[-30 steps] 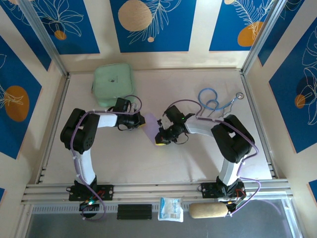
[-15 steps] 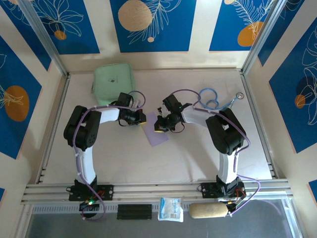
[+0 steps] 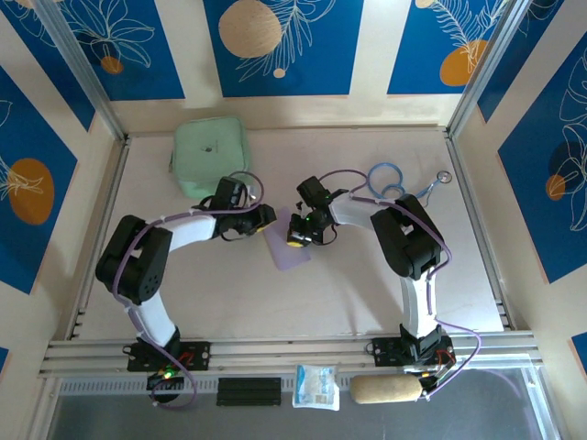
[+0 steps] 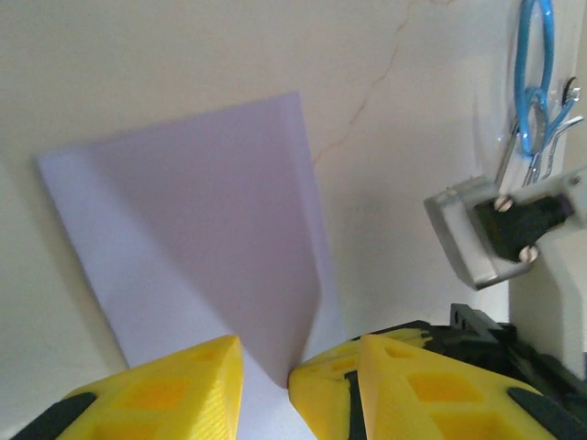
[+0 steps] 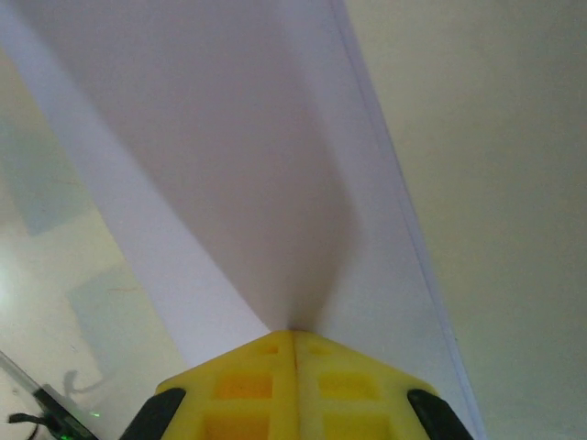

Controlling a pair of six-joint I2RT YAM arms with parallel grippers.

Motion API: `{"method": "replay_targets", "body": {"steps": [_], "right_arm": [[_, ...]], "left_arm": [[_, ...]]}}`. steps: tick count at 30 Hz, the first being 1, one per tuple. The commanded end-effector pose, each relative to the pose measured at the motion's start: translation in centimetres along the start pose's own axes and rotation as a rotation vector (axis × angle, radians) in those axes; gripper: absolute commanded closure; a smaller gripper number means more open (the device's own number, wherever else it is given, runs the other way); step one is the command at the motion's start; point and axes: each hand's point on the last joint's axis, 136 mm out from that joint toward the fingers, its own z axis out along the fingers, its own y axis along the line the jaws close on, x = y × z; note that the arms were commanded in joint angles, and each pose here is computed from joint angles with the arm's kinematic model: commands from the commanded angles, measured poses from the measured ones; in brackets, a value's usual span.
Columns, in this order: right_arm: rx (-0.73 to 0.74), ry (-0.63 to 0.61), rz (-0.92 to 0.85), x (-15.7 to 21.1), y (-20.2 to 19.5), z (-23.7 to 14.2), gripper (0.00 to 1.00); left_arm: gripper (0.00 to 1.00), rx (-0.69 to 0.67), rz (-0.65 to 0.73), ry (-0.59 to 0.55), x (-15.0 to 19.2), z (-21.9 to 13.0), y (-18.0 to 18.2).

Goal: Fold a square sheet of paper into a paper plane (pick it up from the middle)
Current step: Rotate the square sheet of paper at the center of the table, then fold the triangle a second time at the center of the table.

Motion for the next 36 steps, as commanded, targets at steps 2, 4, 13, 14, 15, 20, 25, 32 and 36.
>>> {"method": "replay_targets", "body": {"steps": [2, 4, 13, 14, 15, 20, 25, 32, 36], "right_arm": [[0.099, 0.001, 0.2, 1.4, -3.4, 1.3, 1.0], [0.098, -0.027, 0.218, 1.3, -3.1, 0.9, 1.0], [-0.067, -0.11, 0.112, -0.3, 1.3, -2.9, 0.95], [-0.075, -0.119, 0.097, -0.4, 1.4, -3.5, 0.9], [-0.084, -0.127, 0.074, -0.3, 1.7, -4.0, 0.86], [-0.059, -0.142, 0.053, 0.6, 0.1, -5.6, 0.74], [-0.026, -0.126, 0.108, 2.3, -3.0, -6.3, 0.62], [-0.063, -0.06, 0.134, 4.3, -3.8, -6.0, 0.57], [-0.079, -0.022, 0.141, 4.8, -3.7, -5.2, 0.57]], "left_arm": [[0.61, 0.005, -0.066, -0.026, 0.5, 0.7, 0.0], [0.61, 0.024, -0.071, -0.016, 0.6, 1.1, -0.4], [0.73, -0.016, -0.047, 0.031, 0.9, 3.0, 0.5], [0.74, -0.022, -0.04, 0.033, 0.9, 3.1, 0.6], [0.75, -0.027, -0.032, 0.036, 0.9, 3.2, 0.7], [0.78, -0.044, -0.03, 0.042, 1.0, 3.5, 1.2], [0.79, -0.068, -0.05, 0.038, 1.3, 3.8, 2.2], [0.79, -0.111, -0.083, 0.044, 1.8, 4.2, 3.7], [0.8, -0.134, -0.103, 0.05, 2.2, 4.3, 4.5]]}}
